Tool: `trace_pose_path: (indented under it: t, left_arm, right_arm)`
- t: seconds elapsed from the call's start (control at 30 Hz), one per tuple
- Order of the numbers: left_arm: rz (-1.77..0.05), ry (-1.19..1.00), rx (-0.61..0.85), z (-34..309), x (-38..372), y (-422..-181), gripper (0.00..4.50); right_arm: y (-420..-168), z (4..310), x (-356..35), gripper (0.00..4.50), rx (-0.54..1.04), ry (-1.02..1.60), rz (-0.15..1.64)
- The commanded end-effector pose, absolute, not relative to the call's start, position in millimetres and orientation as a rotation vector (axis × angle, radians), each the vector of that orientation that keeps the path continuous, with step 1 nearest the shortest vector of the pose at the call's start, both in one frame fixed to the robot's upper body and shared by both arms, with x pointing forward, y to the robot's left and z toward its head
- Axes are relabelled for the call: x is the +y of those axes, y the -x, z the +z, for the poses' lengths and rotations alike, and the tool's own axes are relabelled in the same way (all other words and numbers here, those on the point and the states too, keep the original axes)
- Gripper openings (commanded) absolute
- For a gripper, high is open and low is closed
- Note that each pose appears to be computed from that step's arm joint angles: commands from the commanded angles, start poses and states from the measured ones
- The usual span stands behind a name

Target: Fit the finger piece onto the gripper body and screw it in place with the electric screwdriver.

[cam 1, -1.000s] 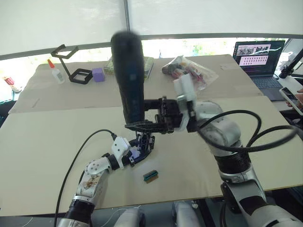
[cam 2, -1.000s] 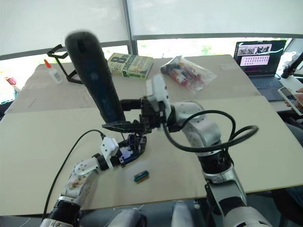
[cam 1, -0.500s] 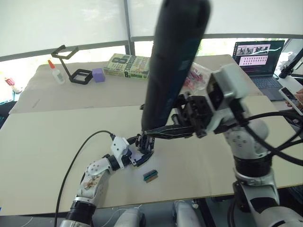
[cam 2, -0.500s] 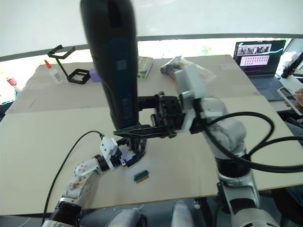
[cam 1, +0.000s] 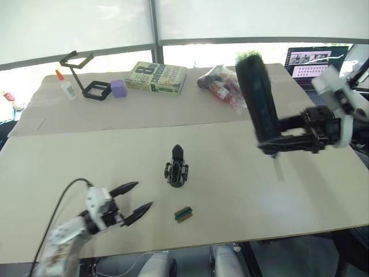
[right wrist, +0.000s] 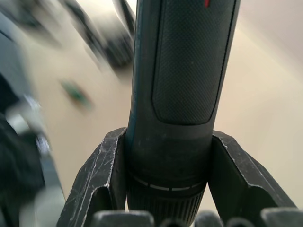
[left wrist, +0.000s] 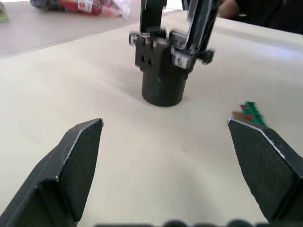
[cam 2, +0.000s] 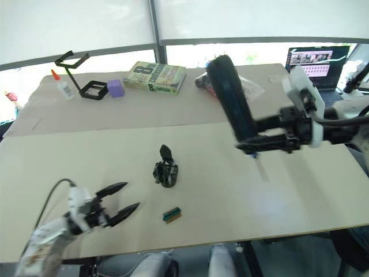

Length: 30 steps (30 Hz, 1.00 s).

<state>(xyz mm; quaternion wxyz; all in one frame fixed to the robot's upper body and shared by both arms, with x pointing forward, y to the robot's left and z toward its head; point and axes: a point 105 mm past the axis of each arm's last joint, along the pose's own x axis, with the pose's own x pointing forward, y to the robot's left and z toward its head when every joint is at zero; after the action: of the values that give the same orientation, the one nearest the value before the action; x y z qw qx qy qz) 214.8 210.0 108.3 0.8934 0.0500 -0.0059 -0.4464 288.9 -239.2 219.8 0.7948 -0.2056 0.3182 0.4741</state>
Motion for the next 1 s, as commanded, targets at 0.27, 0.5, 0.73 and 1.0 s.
trace_pose_path:
  t: [0.27,0.5,0.73,1.0]
  left_arm:
    - [-0.894,-0.114,0.006,132,229,-199,4.45]
    - [-0.843,-0.161,0.04,131,236,-205,4.5]
    - [-0.716,-0.269,0.079,134,262,-213,4.5]
    - [-0.597,-0.391,0.132,139,303,-203,4.5]
  right_arm:
    - [-325,153,-291,1.98,0.998,0.537,0.713]
    - [-334,150,-296,3.0,0.982,0.524,0.689]
    - [-329,196,-304,4.45,0.728,0.561,0.773]
    - [-273,249,-230,4.45,-0.021,0.632,1.291]
